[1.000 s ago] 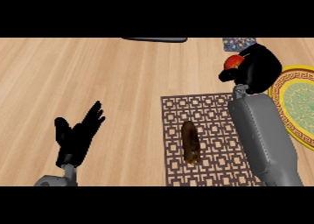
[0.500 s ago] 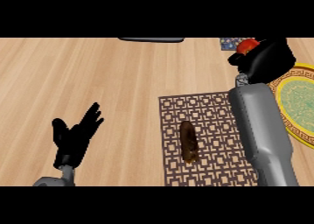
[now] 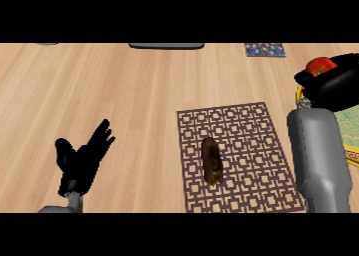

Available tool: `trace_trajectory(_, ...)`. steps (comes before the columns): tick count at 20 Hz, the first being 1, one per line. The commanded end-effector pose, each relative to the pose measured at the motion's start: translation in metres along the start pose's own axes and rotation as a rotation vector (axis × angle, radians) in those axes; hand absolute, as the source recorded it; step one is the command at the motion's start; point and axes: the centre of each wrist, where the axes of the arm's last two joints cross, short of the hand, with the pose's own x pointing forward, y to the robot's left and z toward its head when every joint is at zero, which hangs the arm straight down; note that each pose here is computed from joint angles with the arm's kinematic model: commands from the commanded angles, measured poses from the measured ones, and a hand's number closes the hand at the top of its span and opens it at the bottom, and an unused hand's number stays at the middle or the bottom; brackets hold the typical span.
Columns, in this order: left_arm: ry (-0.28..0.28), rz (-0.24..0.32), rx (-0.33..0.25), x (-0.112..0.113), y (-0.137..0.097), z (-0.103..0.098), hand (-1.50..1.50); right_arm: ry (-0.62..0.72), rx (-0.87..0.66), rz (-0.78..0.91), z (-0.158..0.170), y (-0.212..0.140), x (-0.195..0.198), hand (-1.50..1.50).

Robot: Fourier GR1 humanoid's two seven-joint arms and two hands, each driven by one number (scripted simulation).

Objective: Pick the tomato from the placemat and place it in the plate

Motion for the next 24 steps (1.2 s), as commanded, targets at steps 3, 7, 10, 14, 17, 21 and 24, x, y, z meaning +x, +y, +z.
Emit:
trace_trajectory(3, 0.031, 0.016, 0.015, -0.013, 0.008, 0.003, 0.0, 0.209, -0.135, -0.02, -0.042, 0.019, -0.064, 1.5)
trace_trajectory(7, 0.032, -0.009, 0.01, -0.014, -0.001, 0.011, 0.0, 0.214, -0.171, -0.027, -0.054, 0.027, -0.109, 1.5)
trace_trajectory(10, 0.037, 0.019, 0.026, -0.026, 0.011, 0.002, 0.0, 0.227, -0.159, -0.045, -0.074, 0.031, -0.109, 1.5)
trace_trajectory(14, 0.045, 0.013, -0.004, 0.001, 0.002, 0.004, 0.0, 0.225, -0.187, -0.03, -0.102, 0.037, -0.135, 1.5)
trace_trajectory(17, 0.029, -0.003, 0.004, -0.019, 0.01, 0.008, 0.0, 0.441, 0.002, 0.087, -0.115, 0.038, -0.148, 1.5)
trace_trajectory(21, 0.024, 0.003, 0.017, 0.001, 0.002, -0.011, 0.0, 0.445, 0.211, 0.138, -0.093, 0.051, -0.153, -1.5)
trace_trajectory(24, 0.035, 0.015, 0.018, -0.011, 0.01, -0.001, 0.0, 0.414, 0.227, 0.053, -0.091, 0.05, -0.172, -1.5)
